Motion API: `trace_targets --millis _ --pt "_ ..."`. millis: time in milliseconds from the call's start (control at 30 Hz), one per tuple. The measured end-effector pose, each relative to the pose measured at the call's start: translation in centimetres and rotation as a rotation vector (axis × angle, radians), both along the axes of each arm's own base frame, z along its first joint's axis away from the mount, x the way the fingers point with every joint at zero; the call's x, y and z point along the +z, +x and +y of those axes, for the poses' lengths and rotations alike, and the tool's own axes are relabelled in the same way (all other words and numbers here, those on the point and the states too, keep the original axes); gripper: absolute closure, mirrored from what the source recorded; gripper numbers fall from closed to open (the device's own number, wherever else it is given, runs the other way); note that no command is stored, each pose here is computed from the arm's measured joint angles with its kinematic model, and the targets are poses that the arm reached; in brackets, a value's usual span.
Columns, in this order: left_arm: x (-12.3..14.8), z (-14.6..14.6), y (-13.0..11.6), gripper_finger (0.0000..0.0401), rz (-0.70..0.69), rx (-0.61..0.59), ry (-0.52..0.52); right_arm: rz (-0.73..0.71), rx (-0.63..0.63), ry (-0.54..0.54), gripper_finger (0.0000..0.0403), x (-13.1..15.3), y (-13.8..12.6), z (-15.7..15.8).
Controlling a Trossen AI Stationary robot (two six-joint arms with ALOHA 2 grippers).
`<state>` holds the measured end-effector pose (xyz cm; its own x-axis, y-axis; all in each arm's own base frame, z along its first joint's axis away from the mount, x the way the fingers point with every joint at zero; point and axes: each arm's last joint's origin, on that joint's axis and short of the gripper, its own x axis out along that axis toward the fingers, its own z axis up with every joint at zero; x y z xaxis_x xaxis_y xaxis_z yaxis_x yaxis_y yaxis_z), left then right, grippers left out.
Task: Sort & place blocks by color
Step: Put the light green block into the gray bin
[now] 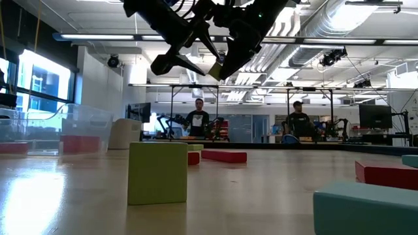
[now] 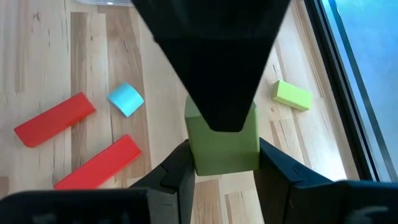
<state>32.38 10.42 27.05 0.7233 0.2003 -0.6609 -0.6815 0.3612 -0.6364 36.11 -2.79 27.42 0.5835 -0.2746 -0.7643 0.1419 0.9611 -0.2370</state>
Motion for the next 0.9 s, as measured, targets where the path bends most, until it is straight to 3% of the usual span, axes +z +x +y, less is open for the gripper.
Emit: trace_targets --millis 667,900 --pt "0.17 0.02 0.01 0.0169 -0.028 0.045 -0.036 -0.085 -0.038 0.033 0.0297 0.52 0.44 -0.01" --pt "0.17 0.04 -0.01 0.0185 -0.026 0.049 -0.038 -0.1 -0.064 0.0 0.0297 0.63 0.53 -0.12"
